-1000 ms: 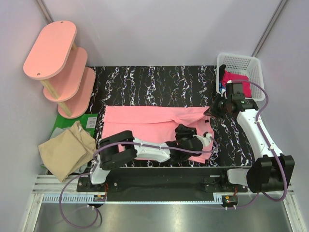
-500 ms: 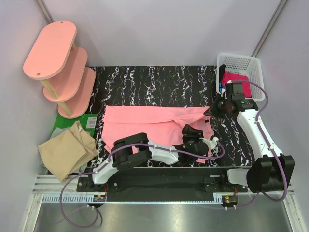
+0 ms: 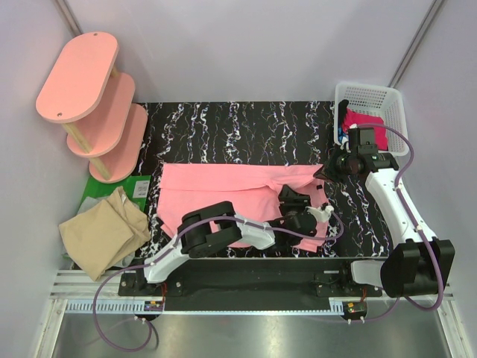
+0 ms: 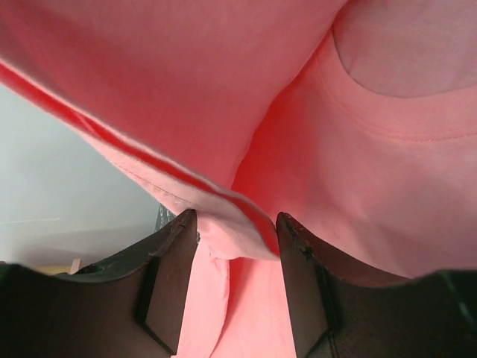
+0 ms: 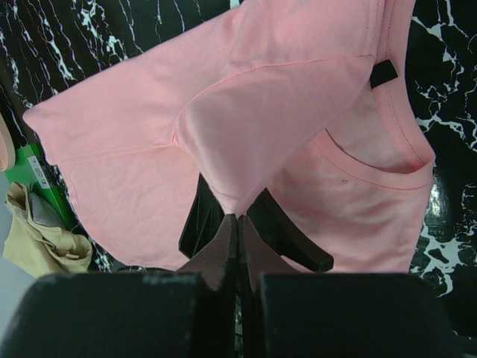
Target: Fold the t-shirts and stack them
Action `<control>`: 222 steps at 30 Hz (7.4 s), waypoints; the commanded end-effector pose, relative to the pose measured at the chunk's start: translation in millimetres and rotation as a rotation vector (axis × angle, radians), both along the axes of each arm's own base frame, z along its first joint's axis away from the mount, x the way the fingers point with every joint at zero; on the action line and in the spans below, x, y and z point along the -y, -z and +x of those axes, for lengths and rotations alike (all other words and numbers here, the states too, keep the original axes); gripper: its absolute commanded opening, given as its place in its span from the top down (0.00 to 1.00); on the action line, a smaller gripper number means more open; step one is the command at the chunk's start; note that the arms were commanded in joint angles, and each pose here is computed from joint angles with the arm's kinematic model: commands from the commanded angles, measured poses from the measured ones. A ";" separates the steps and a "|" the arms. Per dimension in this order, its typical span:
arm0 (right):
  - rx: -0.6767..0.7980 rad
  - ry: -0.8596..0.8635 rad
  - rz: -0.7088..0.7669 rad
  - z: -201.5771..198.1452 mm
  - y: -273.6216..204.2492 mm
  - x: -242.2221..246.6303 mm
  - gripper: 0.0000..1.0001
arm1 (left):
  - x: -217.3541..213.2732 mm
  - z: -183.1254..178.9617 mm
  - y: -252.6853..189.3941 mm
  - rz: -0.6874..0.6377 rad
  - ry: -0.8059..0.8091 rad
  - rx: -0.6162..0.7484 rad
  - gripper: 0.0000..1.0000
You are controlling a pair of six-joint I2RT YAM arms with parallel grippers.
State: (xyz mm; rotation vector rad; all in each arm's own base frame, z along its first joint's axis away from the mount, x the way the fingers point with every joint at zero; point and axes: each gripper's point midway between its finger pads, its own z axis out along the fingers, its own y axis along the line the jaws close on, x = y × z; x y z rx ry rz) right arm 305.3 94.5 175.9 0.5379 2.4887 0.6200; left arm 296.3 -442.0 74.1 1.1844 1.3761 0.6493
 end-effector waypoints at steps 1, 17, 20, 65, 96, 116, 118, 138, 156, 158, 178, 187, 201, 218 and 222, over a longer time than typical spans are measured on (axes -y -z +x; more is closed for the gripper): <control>0.057 -0.024 0.011 1.9 -17.8 -4.0 1.00 | 4.1 14.9 -19.3 -0.082 -0.039 0.048 0.49; 0.058 -0.029 0.018 2.1 -17.4 -5.9 1.00 | 1.1 33.4 -19.6 -0.084 -0.071 0.039 0.59; 0.058 -0.028 0.017 2.2 -17.7 -5.6 1.00 | 0.8 34.2 -17.4 -0.086 -0.072 0.028 0.64; 0.058 -0.026 0.015 3.5 -18.4 -5.0 1.00 | -34.4 12.3 -41.1 -0.112 -0.048 -0.027 1.00; -0.168 -0.047 0.041 -52.3 58.1 -10.6 0.90 | -63.8 -16.4 1.5 -0.056 0.060 -0.434 1.00; -0.177 0.068 -0.110 46.4 96.3 10.4 0.46 | -123.3 24.8 -122.9 -0.420 -0.005 -0.643 0.01; -0.174 0.075 -0.127 59.3 103.5 12.8 0.52 | -142.5 32.2 -120.4 -0.417 -0.043 -0.633 0.01; -0.266 0.117 -0.255 102.7 145.0 45.9 0.65 | -304.5 66.6 -12.5 -0.328 -0.451 -0.763 0.02; -0.281 0.152 -0.315 158.8 153.2 71.6 0.70 | -351.4 100.1 18.0 -0.340 -0.651 -0.799 0.04; -0.281 0.155 -0.303 167.8 152.8 69.6 0.71 | -350.7 104.7 27.2 -0.327 -0.663 -0.813 0.04; -0.086 0.038 -0.393 131.3 63.9 14.6 0.64 | -361.5 93.5 -6.1 -0.444 -0.664 -0.867 0.04; -0.190 -0.087 -0.612 107.7 123.6 -0.6 0.58 | -374.6 102.7 9.4 -0.410 -0.720 -0.874 0.05; -0.277 -0.078 -0.719 102.3 158.6 17.6 0.60 | -385.2 118.4 22.4 -0.395 -0.759 -0.883 0.06; -0.350 -0.037 -0.636 95.7 179.9 39.3 0.62 | -393.1 111.3 29.9 -0.461 -0.778 -0.934 0.06; -0.315 -0.053 -0.582 119.8 178.3 24.9 0.62 | -390.3 131.5 35.3 -0.454 -0.795 -0.938 0.06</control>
